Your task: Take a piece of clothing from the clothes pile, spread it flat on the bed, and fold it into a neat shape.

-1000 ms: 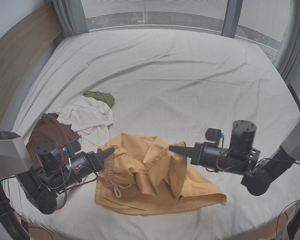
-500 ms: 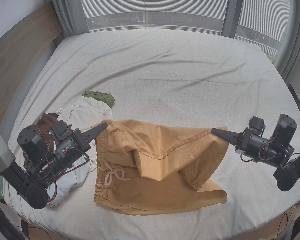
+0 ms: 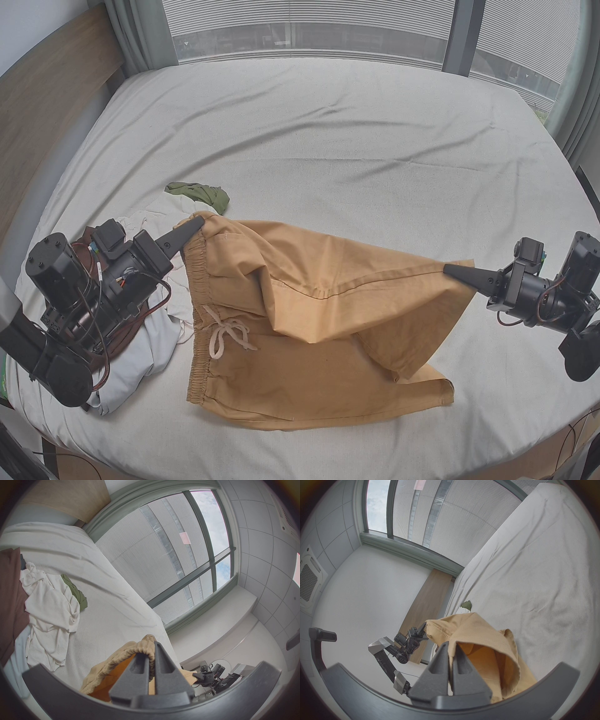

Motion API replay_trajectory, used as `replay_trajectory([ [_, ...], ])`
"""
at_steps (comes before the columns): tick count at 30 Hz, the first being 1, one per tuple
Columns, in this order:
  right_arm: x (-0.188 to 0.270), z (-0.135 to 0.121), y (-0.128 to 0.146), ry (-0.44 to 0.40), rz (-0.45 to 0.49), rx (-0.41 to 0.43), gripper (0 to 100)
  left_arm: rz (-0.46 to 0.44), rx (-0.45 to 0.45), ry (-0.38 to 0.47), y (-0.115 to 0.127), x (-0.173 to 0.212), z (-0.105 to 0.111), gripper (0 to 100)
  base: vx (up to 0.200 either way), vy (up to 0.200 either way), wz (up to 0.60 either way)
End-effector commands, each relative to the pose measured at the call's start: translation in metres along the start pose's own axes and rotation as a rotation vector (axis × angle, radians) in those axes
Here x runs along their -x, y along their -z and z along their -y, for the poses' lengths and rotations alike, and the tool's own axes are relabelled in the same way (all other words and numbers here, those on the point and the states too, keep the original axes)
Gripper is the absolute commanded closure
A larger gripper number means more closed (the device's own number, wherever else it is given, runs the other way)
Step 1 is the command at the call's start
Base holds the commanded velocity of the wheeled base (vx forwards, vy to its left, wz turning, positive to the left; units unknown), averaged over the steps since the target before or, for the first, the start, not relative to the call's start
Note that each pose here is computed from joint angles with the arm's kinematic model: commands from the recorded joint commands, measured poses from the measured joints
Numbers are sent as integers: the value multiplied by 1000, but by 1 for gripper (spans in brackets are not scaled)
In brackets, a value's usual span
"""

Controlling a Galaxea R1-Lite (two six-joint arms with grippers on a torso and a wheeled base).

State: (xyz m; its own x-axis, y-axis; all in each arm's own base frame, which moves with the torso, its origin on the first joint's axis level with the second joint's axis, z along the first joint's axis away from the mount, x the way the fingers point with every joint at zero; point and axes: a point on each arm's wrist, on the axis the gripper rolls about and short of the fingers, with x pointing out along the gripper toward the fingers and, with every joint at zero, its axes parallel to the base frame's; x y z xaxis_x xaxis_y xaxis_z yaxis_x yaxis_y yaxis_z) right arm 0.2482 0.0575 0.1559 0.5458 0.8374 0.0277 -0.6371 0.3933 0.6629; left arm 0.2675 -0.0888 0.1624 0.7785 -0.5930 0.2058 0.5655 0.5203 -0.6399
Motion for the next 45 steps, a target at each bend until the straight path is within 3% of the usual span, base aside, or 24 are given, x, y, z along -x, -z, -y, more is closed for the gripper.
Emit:
replay_trajectory([
  [1, 6, -1, -9, 4, 34, 26, 100, -2, 0, 4, 0, 1, 1, 100, 0, 0, 0],
  [23, 16, -19, -32, -22, 113, 53, 100, -10, -19, 31, -3, 11, 10, 100, 0, 0, 0],
  [28, 23, -17, -41, -1, 149, 70, 100, -15, -90, 24, -3, 13, 6, 100, 0, 0, 0],
  [45, 38, -9, -61, 55, 224, 97, 100, -49, -110, 29, -2, 21, 4, 100, 0, 0, 0],
])
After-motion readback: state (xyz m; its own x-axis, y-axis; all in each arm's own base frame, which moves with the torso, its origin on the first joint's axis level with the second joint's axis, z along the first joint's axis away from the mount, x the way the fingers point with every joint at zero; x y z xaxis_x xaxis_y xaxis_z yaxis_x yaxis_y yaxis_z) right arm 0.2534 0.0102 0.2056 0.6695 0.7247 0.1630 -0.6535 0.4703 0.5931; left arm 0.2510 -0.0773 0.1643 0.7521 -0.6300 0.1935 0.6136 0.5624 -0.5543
